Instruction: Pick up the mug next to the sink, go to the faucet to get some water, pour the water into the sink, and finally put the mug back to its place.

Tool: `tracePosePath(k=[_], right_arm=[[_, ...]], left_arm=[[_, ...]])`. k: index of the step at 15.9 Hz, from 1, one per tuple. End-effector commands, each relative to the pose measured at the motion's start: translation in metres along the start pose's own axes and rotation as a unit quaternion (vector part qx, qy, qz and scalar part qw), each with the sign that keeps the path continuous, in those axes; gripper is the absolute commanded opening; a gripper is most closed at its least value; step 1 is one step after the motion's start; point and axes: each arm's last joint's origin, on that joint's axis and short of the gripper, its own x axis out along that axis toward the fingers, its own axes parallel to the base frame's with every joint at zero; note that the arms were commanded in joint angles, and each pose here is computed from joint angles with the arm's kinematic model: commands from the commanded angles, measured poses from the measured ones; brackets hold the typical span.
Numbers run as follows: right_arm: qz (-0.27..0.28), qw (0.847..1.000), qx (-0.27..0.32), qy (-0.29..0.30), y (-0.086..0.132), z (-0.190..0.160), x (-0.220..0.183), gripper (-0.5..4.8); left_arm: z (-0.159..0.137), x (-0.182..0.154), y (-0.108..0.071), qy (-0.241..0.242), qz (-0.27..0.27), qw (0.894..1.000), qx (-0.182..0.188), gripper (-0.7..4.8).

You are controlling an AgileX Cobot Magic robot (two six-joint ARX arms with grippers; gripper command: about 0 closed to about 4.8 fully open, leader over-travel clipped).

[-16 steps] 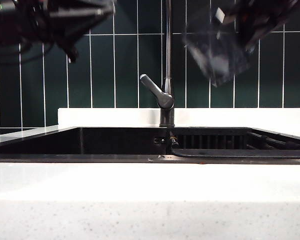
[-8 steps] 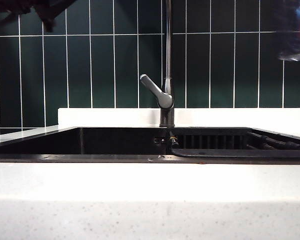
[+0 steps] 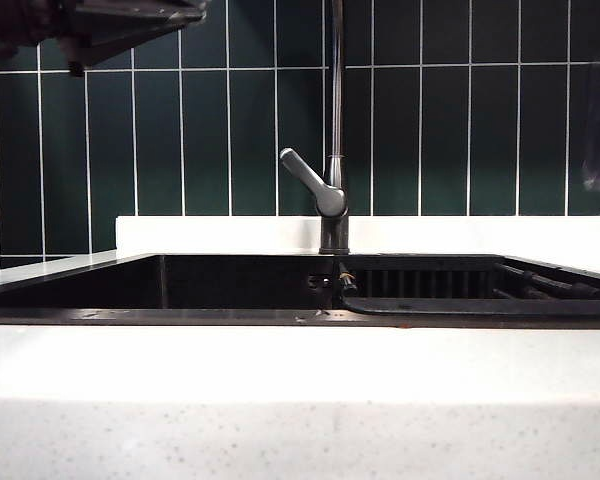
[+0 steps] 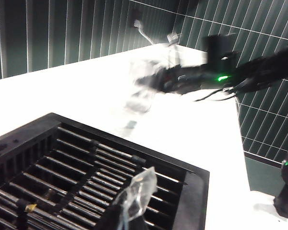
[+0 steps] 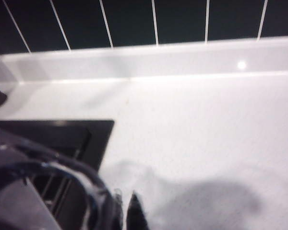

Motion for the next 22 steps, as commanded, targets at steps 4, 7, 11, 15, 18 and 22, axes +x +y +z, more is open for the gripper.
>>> tracePosePath(k=[4,7,11,15,18,22], right_arm=[[-0.027,0.998,-0.052,-0.024,-0.009,-0.017,0.033,-0.04],[-0.05,0.996,-0.061,-0.037,-0.013,-0.024,0.043,-0.04],[-0.058,0.996,-0.06,-0.038,-0.017,-0.032,0.051,-0.04],[-0.056,0.996,-0.058,-0.036,-0.018,-0.037,0.055,-0.04],[-0.042,0.996,-0.059,-0.047,-0.017,-0.035,0.054,-0.04],[-0.034,0.997,-0.052,-0.044,-0.017,-0.037,0.055,-0.04]], left_arm=[[0.003,0.0,-0.001,-0.007,-0.001,1.0,0.001,-0.06],[0.003,0.0,-0.001,-0.007,0.002,1.0,0.0,-0.06],[0.003,0.0,-0.001,-0.008,0.003,1.0,-0.001,-0.06],[0.003,0.0,-0.001,-0.007,0.003,1.0,-0.001,-0.06],[0.002,0.0,-0.001,-0.004,0.003,1.0,-0.007,-0.06],[0.002,0.0,-0.001,-0.003,0.003,1.0,-0.007,-0.06]])
